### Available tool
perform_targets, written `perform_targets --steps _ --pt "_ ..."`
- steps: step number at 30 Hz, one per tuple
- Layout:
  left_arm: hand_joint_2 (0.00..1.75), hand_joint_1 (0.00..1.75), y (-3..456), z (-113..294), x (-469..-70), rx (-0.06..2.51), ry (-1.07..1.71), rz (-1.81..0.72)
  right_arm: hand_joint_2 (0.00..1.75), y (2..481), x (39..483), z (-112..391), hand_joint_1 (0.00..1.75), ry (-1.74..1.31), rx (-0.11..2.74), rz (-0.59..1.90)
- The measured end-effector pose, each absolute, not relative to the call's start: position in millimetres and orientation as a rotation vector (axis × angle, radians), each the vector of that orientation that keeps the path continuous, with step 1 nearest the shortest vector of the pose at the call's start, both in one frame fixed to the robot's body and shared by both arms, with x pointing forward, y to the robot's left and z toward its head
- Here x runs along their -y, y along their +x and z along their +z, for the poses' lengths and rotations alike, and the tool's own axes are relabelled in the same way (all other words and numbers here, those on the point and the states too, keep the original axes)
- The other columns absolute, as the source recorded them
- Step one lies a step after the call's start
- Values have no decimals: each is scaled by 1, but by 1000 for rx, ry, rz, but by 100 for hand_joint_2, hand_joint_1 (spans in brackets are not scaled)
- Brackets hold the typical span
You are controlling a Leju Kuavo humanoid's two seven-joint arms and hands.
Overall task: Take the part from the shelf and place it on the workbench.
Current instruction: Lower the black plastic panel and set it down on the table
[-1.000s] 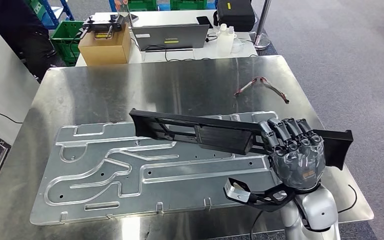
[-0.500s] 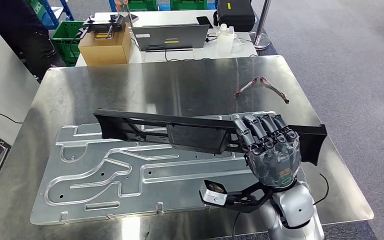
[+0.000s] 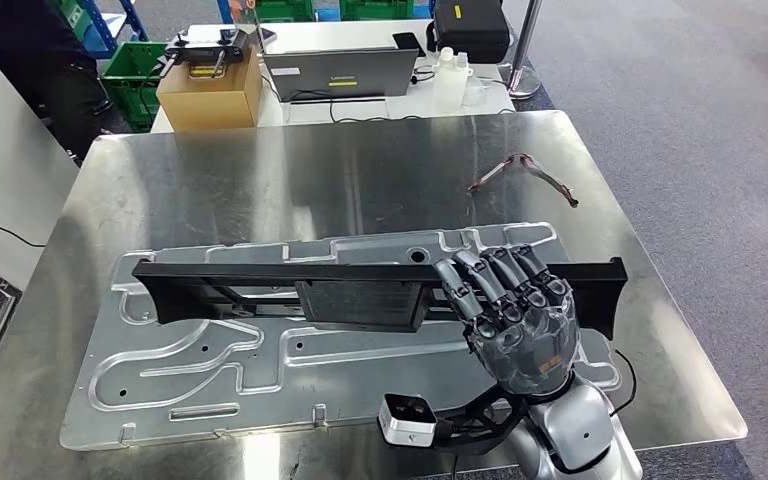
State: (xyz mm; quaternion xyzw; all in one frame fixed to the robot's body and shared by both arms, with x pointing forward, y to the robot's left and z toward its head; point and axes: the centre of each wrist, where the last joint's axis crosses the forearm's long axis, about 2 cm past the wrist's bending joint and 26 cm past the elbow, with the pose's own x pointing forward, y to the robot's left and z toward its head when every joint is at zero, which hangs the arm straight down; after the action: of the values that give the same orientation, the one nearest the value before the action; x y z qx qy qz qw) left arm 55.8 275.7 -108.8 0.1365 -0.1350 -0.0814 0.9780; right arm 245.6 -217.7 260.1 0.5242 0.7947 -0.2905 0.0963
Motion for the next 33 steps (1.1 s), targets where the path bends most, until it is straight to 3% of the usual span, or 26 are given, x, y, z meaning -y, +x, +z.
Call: perform_targets --steps 4,26,33 --pt "175 0 56 -109 -277 282 277 -169 175 241 217 261 0 1538 -2357 -852" --pt "175 0 55 -109 -283 294 315 -147 175 235 225 247 0 1706 -2492 -810" --pt "175 0 54 -109 -286 292 332 -123 175 254 266 220 0 1663 -2501 -948"
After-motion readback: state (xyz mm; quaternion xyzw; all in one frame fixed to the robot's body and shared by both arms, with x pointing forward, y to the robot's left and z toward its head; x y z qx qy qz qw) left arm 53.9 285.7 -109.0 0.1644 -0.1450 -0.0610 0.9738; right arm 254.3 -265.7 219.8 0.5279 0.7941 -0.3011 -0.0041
